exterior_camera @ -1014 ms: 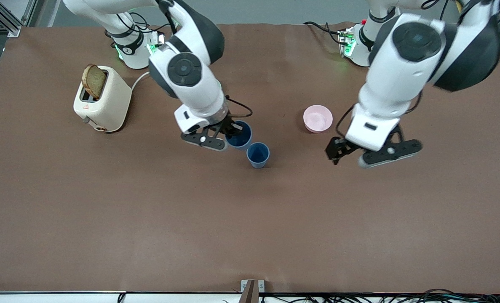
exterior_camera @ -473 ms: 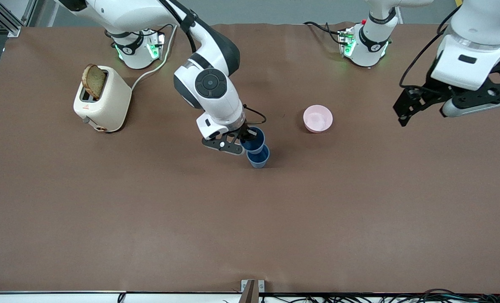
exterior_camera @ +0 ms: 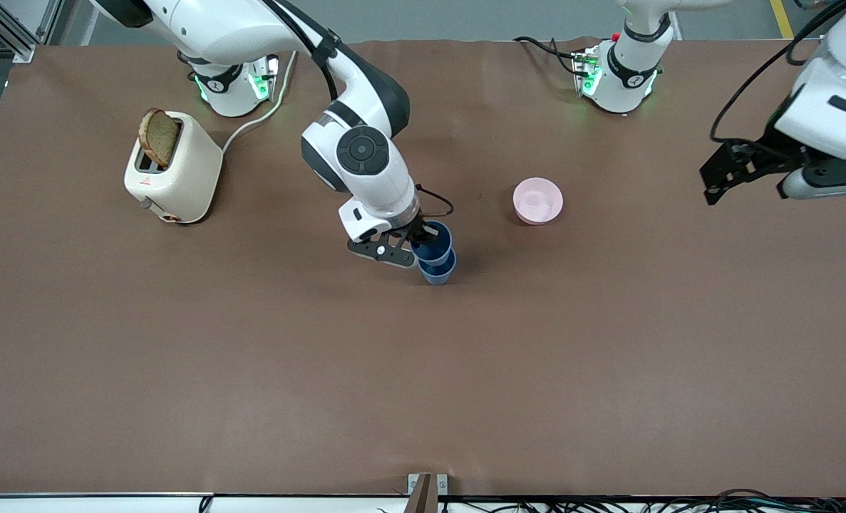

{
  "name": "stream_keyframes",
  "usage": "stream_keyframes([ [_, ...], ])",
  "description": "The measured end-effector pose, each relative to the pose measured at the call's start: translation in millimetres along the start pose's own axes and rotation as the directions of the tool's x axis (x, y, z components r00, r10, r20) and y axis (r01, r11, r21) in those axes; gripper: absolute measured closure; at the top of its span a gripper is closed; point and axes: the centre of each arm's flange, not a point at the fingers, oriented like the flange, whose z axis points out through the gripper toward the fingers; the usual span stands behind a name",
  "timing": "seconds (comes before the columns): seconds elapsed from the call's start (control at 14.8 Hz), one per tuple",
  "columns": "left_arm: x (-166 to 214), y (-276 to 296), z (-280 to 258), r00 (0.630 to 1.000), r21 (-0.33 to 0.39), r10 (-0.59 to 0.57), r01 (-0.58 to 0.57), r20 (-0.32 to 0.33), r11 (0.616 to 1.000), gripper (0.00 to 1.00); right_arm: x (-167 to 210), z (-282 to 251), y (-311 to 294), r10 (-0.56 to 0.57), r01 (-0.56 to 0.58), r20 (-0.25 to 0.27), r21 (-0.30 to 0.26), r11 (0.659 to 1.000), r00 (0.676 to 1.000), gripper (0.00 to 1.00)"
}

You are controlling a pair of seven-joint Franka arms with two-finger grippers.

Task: Stack blue cups with both arms
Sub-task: 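Lower the right cup into the other cup while the left gripper withdraws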

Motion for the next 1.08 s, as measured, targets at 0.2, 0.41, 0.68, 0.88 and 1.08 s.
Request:
stream_keyframes([
  [0.2,-10.1,-37.4,-1.0,0.998,-0.035,0.039,-0.038,0.039,0.999,0.0,0.1,0.1,-0.3,-0.002,0.002,-0.003,-0.001,1.0,1.0,0.96],
  [0.41,-20.3,-42.0,6.0,0.997,-0.034,0.043,-0.041,0.062,0.999,0.0,0.8,3.3,-0.3,-0.004,0.004,-0.006,-0.002,1.0,1.0,0.96],
  [0.68,-26.9,-42.0,12.1,0.996,-0.03,0.043,-0.041,0.079,0.999,0.0,2.3,10.0,0.1,-0.008,0.008,-0.01,-0.008,1.0,1.0,0.96],
  [0.88,-27.8,-39.2,13.3,0.995,-0.03,0.048,-0.045,0.082,0.999,0.0,4.3,16.9,-1.4,-0.013,0.013,-0.02,0.004,1.0,1.0,0.96],
  [1.08,-28.1,-37.0,14.4,0.995,-0.03,0.052,-0.049,0.084,0.998,0.0,4.0,20.2,-2.1,-0.015,0.015,-0.02,0.006,1.0,1.0,0.93],
])
